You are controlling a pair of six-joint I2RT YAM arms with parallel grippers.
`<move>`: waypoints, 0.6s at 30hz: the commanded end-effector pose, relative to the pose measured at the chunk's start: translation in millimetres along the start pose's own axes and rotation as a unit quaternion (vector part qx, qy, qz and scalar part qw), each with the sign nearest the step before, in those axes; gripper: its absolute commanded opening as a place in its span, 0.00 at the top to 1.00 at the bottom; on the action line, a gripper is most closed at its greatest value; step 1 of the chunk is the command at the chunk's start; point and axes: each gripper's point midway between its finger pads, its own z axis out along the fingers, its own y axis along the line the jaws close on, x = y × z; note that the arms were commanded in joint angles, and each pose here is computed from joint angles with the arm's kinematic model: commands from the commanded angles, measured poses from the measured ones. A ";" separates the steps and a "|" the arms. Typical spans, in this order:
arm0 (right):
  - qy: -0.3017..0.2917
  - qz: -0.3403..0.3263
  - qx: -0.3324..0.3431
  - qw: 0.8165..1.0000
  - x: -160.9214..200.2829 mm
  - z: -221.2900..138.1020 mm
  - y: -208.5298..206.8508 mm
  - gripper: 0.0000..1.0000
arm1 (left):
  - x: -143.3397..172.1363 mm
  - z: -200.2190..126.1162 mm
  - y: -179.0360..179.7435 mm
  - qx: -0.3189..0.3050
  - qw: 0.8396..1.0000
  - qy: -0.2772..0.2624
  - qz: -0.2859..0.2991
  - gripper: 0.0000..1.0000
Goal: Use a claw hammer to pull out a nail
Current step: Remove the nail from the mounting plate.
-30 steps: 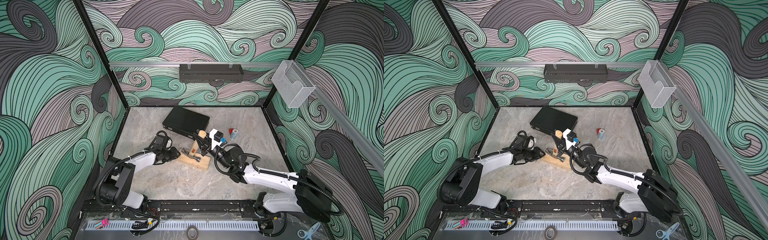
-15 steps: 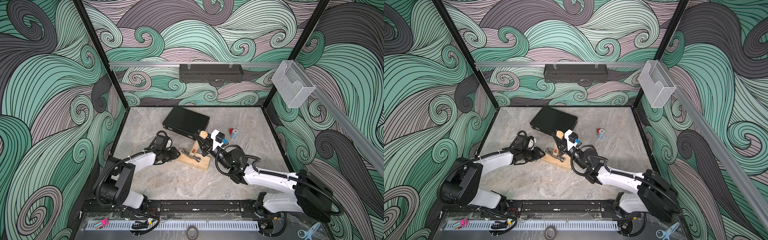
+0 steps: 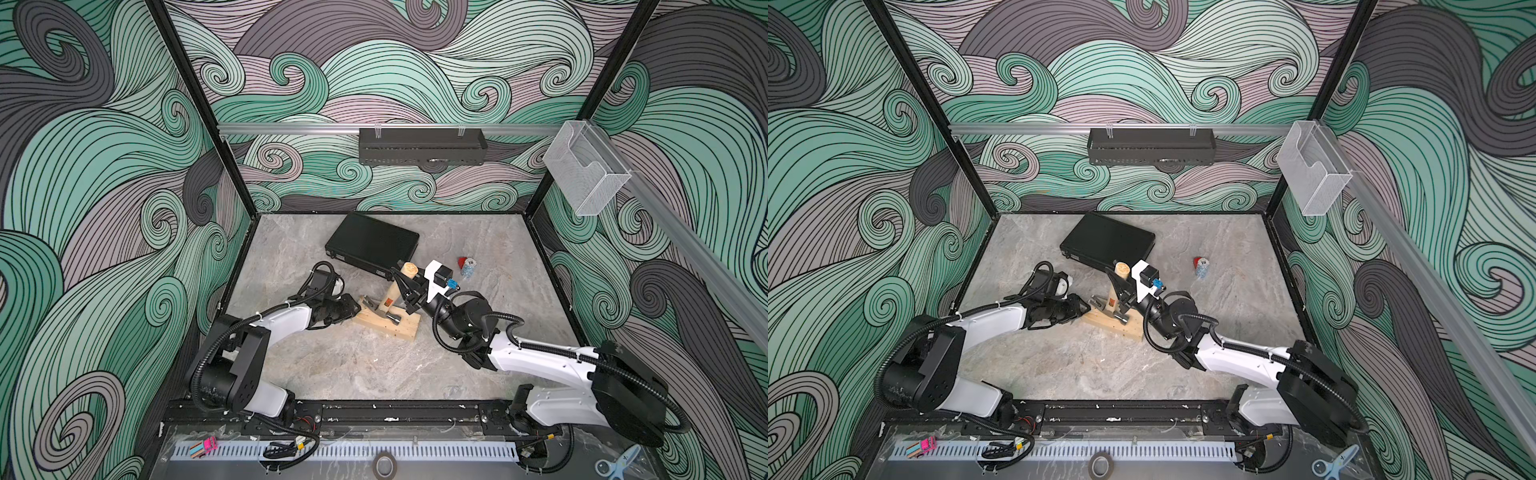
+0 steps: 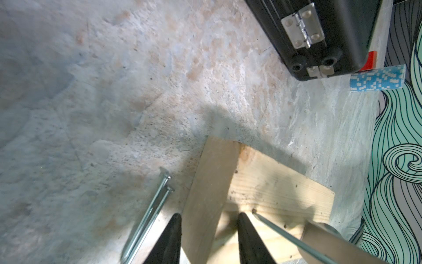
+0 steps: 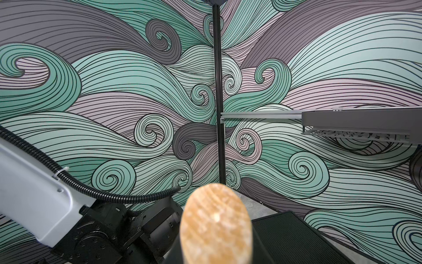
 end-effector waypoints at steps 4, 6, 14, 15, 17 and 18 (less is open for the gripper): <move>0.013 0.065 -0.012 0.998 11.6 -7.1 7.2 1.00 | 54.3 7.9 68.6 -0.135 0.987 0.080 -0.039 0.62; 0.011 0.066 -0.012 0.998 11.2 -7.6 7.2 1.00 | 54.4 7.8 68.8 -0.135 0.987 0.080 -0.039 0.62; 0.010 0.065 -0.004 0.998 13.1 -10.7 3.1 1.00 | 55.0 7.8 68.7 -0.135 0.987 0.081 -0.039 0.62; 0.009 0.066 -0.002 0.998 12.4 -11.3 2.8 1.00 | 54.5 7.7 69.0 -0.135 0.987 0.081 -0.039 0.62; 0.009 0.063 0.002 0.998 11.9 -12.6 1.0 1.00 | 54.7 7.7 68.9 -0.135 0.987 0.081 -0.039 0.62; 0.010 0.062 0.003 0.998 12.1 -12.6 0.6 1.00 | 54.4 7.5 68.4 -0.135 0.987 0.081 -0.039 0.62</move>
